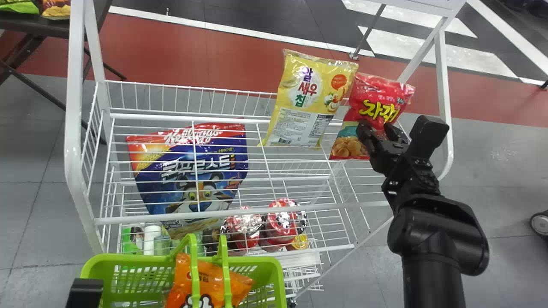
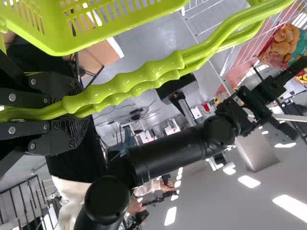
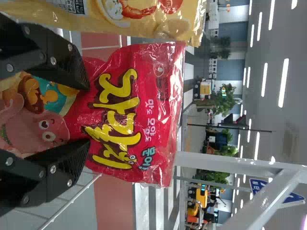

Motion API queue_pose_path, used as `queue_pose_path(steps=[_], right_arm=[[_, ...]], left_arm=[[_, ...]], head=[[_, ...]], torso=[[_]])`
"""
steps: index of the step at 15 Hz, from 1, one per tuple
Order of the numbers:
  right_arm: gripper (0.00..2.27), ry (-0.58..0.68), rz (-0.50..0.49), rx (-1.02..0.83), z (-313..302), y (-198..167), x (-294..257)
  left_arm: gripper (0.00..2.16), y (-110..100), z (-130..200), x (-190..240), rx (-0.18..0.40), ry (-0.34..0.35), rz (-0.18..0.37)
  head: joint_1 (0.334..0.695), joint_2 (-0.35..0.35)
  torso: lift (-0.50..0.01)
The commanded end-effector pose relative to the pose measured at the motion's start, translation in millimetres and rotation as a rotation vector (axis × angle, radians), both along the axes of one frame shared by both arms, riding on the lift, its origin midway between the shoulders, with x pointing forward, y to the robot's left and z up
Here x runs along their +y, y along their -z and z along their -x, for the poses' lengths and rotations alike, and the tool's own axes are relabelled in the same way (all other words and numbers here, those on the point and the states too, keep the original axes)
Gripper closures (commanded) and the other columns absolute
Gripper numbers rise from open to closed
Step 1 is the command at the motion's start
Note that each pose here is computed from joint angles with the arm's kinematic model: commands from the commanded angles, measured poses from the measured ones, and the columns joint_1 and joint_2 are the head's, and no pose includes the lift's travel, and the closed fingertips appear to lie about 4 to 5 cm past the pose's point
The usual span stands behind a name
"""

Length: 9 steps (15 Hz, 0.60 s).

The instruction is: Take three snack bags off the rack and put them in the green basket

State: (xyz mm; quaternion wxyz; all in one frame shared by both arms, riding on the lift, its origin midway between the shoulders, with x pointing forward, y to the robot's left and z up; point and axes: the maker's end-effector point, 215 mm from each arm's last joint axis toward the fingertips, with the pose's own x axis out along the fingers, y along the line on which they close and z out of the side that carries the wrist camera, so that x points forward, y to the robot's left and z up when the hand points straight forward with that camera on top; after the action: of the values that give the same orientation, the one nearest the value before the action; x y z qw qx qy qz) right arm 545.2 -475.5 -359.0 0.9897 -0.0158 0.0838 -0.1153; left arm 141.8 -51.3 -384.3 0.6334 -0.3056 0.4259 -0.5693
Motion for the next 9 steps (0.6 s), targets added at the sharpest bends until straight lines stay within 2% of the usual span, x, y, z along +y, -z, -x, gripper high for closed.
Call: queue_pose_path(steps=[1, 5, 9], right_arm=[[2.24, 0.009, 0.005, -0.045, 8.4, -13.3, -0.8], [2.24, 0.026, -0.042, -0.090, 27.4, -26.3, -11.7], [2.24, -0.059, -0.042, -0.161, 63.2, -74.3, 28.2]], left_arm=[[1.16, -0.4, 0.1, -0.5, 0.000, 0.000, 0.000], [1.16, -2.3, 2.5, -1.0, -0.001, 0.003, 0.003], [1.16, -2.6, 2.7, -0.8, -0.005, 0.003, -0.005]], head=[[0.695, -0.350], [0.695, -0.350], [0.695, -0.350]], torso=[[-0.022], [-0.022], [-0.022]])
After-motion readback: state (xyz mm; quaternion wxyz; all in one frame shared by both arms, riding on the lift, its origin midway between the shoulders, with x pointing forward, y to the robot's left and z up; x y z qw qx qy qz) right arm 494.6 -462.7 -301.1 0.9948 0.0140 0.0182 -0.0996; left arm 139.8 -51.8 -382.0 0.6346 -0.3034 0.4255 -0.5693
